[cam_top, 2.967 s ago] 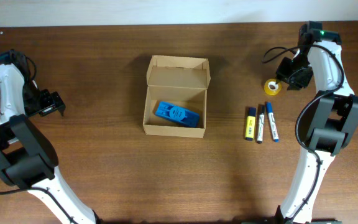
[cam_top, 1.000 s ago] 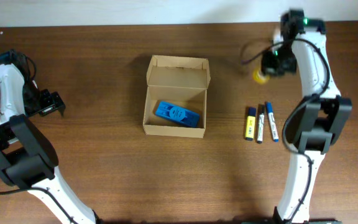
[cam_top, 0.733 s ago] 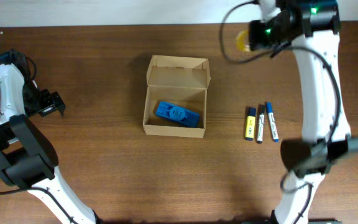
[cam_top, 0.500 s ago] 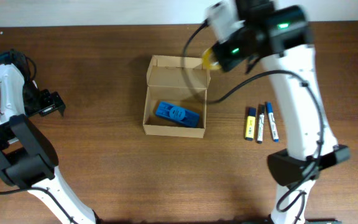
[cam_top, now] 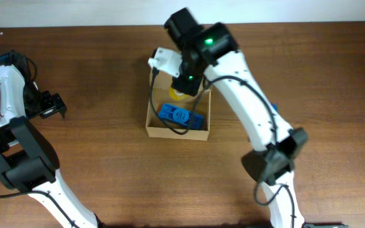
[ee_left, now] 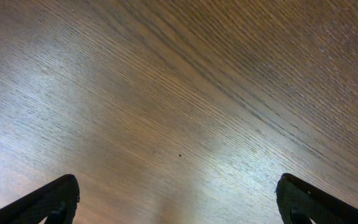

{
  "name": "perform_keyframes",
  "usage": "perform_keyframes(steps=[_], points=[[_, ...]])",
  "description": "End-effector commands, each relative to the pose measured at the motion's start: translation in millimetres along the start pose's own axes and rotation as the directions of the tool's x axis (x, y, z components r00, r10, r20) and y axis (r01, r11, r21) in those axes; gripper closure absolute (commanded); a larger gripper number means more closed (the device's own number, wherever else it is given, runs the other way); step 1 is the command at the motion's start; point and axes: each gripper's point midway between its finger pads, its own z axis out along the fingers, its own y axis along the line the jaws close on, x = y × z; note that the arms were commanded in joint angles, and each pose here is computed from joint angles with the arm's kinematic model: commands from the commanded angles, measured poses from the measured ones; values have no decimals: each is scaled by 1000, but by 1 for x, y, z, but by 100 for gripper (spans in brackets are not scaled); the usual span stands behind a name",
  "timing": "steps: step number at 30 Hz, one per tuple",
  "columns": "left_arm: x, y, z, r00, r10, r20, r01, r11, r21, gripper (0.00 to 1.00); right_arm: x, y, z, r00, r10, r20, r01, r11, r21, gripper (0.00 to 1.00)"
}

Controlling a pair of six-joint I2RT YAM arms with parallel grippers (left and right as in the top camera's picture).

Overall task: Pack container
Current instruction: 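Move the tape roll into the box and release it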

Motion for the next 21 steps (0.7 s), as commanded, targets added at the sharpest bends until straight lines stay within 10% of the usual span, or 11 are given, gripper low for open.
perform_keyframes(steps=[1,21], points=[[1,0,1,1000,14,-5,-14,1000,6,0,4,2,37,998,9,-59,-12,999,-42,96],[1,0,1,1000,14,-5,-14,1000,6,0,19,6,151,981,136,-135,-150,984,-97,93]])
